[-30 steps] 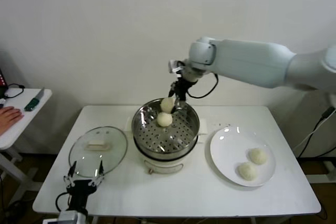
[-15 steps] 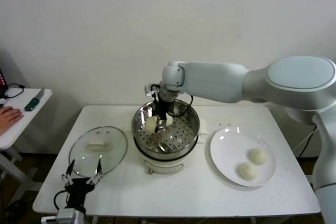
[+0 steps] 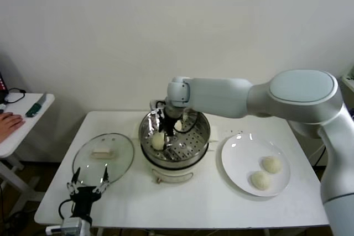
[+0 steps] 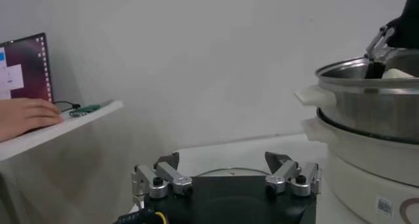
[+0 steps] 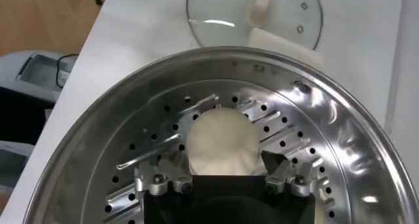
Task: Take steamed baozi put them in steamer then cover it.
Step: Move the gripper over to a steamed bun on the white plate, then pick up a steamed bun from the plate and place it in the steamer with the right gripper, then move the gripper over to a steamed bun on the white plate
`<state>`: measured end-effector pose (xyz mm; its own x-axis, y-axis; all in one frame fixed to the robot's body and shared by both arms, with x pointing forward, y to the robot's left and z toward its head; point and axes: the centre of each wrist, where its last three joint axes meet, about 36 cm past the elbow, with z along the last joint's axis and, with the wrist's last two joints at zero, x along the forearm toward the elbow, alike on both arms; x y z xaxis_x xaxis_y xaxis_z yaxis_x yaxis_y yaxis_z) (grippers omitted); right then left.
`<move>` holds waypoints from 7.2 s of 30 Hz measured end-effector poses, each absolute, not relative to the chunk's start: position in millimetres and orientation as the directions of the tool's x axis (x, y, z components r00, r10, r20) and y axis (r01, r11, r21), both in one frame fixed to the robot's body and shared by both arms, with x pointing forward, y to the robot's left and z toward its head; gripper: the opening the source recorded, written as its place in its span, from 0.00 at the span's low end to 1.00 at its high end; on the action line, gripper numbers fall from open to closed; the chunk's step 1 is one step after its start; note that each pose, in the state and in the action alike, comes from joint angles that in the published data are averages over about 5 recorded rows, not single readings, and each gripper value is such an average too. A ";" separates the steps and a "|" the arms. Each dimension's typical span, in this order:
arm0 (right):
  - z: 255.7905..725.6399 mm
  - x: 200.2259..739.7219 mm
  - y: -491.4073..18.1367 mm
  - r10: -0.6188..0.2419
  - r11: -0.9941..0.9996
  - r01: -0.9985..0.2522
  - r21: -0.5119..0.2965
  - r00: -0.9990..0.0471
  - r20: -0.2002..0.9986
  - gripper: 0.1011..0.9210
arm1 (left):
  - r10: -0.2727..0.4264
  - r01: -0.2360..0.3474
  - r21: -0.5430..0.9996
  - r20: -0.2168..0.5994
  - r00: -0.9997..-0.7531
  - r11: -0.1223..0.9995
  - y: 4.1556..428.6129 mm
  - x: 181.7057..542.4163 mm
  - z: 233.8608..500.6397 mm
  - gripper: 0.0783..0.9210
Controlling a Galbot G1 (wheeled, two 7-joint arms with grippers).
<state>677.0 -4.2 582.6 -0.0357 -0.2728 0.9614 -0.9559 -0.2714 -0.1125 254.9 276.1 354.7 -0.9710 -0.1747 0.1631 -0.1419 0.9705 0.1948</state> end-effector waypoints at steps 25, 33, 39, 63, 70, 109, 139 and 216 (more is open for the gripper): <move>667.1 654.0 -201.0 -0.219 -0.235 -0.958 -0.163 -0.111 0.969 0.88 | -0.168 -0.129 0.193 0.198 -0.966 0.973 275.2 249.5 353.8 0.88; 620.0 626.4 -284.4 -0.173 -0.175 -0.976 -0.131 -0.101 0.980 0.88 | -0.165 -0.121 0.204 0.209 -0.964 0.971 274.5 245.0 356.2 0.88; 574.0 605.3 -331.0 -0.129 -0.138 -0.986 -0.090 -0.072 0.989 0.88 | -0.175 -0.130 0.210 0.212 -0.962 0.969 275.3 243.2 358.0 0.88; 466.4 570.7 -376.7 -0.045 -0.104 -0.994 0.022 0.026 0.999 0.88 | -0.206 -0.153 0.230 0.230 -0.951 0.961 278.4 237.4 353.2 0.88; 456.9 575.4 -372.5 -0.041 -0.110 -0.993 0.029 0.034 0.999 0.88 | -0.208 -0.153 0.233 0.235 -0.949 0.960 278.9 237.2 351.0 0.88; 630.0 645.9 -269.6 -0.021 -0.734 -0.666 -0.133 -0.175 0.984 0.76 | -0.202 -0.145 0.240 0.234 -0.951 0.960 277.6 237.1 353.5 0.88; 640.9 630.0 -19.3 0.005 -0.999 0.038 0.010 -0.146 0.989 0.77 | -0.210 -0.153 0.233 0.241 -0.947 0.960 281.6 234.2 355.4 0.88; 489.3 609.3 -405.9 0.005 -0.069 -0.994 -0.083 -0.084 0.996 0.88 | -0.201 -0.129 0.263 0.268 -0.942 0.956 275.5 227.9 357.1 0.88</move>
<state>609.3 -405.9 489.3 -0.0836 0.0050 0.9965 -0.9942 -0.0688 -0.0831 227.9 275.5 357.1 -0.9422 -0.2006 0.2684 -0.1287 0.9563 0.2627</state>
